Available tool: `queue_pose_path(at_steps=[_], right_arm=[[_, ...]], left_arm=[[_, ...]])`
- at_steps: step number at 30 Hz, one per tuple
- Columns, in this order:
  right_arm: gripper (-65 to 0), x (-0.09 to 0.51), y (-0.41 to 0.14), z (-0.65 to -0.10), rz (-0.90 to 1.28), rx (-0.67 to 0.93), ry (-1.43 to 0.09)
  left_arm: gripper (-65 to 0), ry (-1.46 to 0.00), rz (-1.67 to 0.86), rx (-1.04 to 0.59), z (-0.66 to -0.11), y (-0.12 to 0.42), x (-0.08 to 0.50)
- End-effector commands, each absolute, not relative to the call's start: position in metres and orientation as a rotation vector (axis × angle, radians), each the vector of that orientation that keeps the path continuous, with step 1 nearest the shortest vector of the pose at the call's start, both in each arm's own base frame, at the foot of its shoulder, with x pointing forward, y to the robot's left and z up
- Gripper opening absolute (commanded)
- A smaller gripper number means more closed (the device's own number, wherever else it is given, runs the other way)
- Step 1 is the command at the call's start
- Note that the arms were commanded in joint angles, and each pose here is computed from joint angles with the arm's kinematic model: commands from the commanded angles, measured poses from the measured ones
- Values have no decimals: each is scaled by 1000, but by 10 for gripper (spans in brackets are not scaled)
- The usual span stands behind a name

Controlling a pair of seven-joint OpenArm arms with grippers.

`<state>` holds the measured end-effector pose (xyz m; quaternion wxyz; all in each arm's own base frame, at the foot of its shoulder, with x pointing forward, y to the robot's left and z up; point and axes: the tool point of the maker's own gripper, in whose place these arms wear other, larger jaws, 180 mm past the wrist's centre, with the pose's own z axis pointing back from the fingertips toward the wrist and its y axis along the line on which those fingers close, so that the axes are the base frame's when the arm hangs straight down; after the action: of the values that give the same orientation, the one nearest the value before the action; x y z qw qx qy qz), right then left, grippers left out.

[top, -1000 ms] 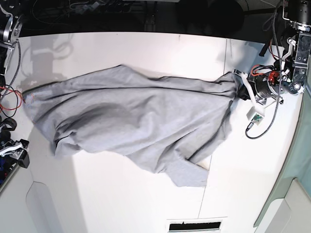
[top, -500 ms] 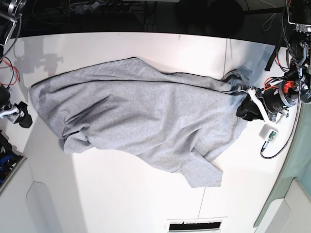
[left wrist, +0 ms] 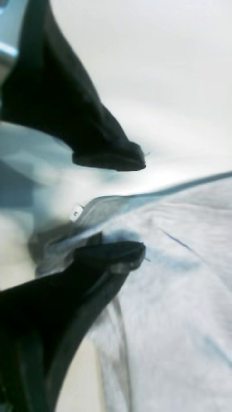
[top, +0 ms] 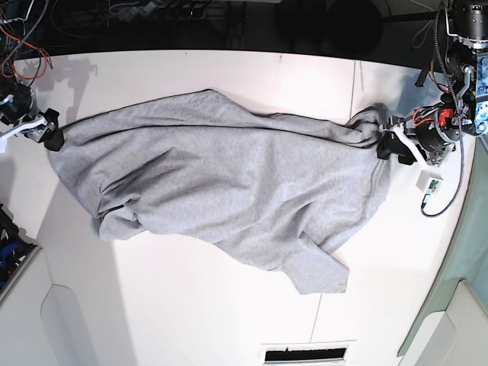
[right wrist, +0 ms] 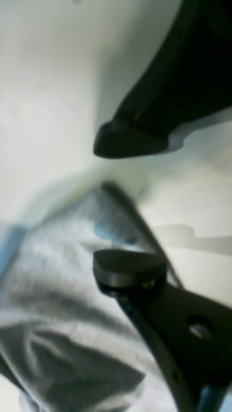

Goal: Layout the t-shirt on the table in an organized manner, then fold the t-shirt properly
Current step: 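Lift the shirt with both grippers, shake it out, and lay it down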

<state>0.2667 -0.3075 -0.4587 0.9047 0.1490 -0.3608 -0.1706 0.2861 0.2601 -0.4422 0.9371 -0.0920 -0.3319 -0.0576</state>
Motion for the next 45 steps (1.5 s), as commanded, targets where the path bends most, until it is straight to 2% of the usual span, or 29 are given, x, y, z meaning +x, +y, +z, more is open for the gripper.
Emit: queue_pose_path(at_steps=[1, 3, 4, 5, 7, 8, 13, 20, 23, 37, 45], right_arm=[[-299, 274, -307, -452, -340, 313, -769], [-407, 274, -298, -455, -349, 332, -767], [-462, 274, -294, -457, -354, 340, -766], [-521, 274, -291, -458, -357, 347, -765], [-650, 278, -286, -456, -362, 363, -790], [-650, 281, -287, -453, -369, 366, -811], [-650, 300, -307, -415, -350, 349, -920], [-650, 318, -358, -299, -252, 237, -1143], [-650, 319, -365, -265, -174, 184, -1174], [-650, 318, -369, -262, -155, 164, -1156], [-650, 307, -364, -250, -126, 159, -1165]], left_arm=[[-270, -732, -132, -205, -428, 258, 299], [-277, -710, -128, -219, -435, 251, 294], [-313, -698, -126, -224, -438, 248, 290], [-392, -687, -125, -228, -441, 246, 288], [-614, -672, -127, -228, -443, 244, 285], [-650, -674, -129, -226, -442, 245, 286], [-650, -725, -196, -173, -413, 259, 301], [-650, -786, -412, -101, -327, 253, 316], [-650, -819, -486, -77, -301, 247, 318], [-650, -869, -510, -94, -290, 231, 320], [-650, -1029, -583, 10, -224, 230, 308]])
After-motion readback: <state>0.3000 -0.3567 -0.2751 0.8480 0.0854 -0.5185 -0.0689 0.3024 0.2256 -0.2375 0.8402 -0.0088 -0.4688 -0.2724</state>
